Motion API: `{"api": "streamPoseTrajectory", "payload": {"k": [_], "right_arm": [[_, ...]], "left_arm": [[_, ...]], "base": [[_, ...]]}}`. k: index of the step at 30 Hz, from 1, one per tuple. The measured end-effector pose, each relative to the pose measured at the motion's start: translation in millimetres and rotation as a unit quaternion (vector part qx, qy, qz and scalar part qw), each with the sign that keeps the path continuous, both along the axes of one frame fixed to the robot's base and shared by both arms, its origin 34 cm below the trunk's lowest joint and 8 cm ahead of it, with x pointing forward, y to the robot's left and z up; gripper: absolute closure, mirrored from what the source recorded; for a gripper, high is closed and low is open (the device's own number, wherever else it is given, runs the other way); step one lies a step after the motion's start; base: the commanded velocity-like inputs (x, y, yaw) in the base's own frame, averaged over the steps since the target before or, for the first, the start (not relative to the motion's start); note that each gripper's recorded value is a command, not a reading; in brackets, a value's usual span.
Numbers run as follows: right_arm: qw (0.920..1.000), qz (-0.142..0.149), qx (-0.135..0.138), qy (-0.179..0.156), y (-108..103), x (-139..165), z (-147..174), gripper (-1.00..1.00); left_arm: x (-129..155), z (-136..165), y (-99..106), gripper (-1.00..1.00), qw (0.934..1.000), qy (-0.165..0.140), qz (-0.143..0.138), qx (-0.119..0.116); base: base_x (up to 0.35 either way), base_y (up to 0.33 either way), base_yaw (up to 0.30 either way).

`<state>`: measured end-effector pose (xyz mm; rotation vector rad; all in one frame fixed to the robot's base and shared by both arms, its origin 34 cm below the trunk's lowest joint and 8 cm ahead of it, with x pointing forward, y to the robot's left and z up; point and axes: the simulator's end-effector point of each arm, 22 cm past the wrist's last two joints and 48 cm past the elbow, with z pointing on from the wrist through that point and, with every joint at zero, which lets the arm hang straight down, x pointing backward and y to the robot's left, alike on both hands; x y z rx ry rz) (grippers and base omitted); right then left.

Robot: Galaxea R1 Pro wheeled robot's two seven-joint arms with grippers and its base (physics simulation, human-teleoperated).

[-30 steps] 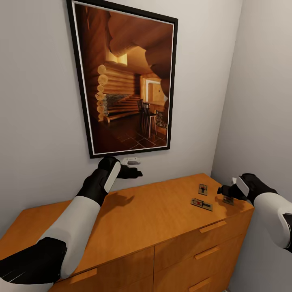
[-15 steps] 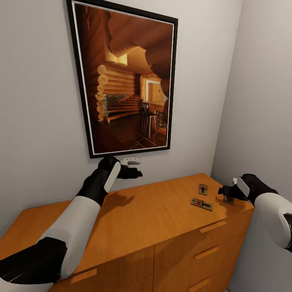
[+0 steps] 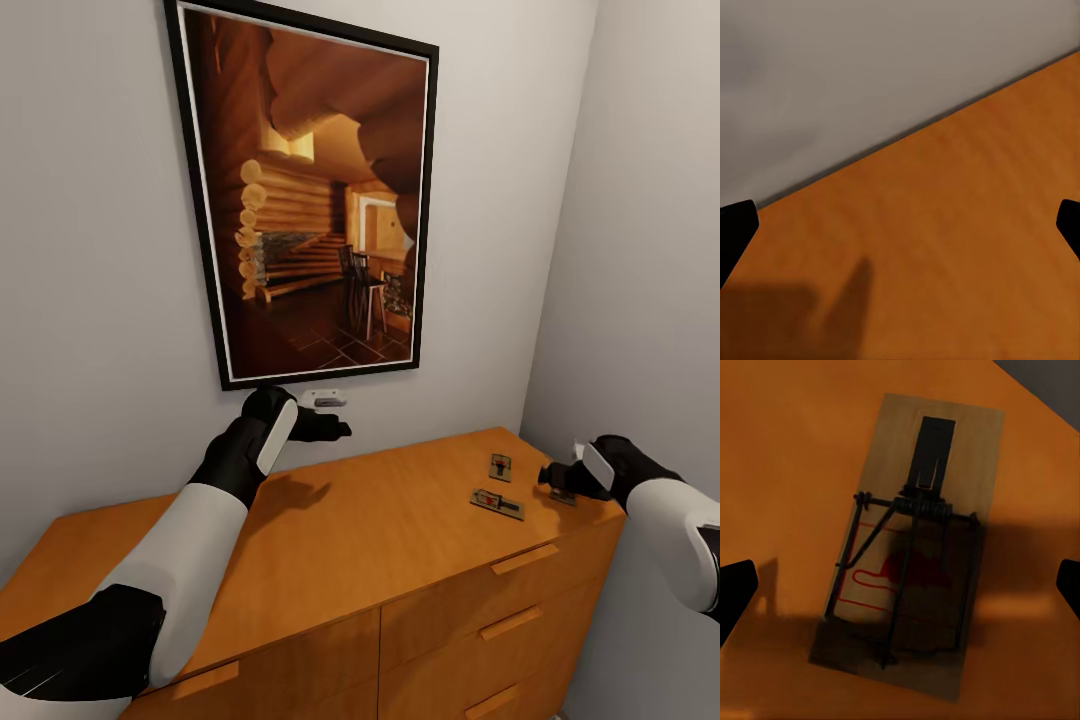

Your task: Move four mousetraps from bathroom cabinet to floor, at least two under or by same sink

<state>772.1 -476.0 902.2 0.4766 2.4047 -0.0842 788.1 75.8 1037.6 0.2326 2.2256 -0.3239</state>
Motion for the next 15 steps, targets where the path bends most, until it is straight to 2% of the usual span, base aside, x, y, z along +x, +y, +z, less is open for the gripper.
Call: {"api": "streamPoseTrajectory", "payload": {"k": [15], "right_arm": [[1.0000, 0.001, -0.008, -0.005, -0.5, 0.5, -5.7, -1.00]], "left_arm": [[-0.1, 0.0, 0.0, -1.00, 1.0000, 0.000, 0.000, 0.000]], "base": [[0.000, 0.000, 0.000]]}}
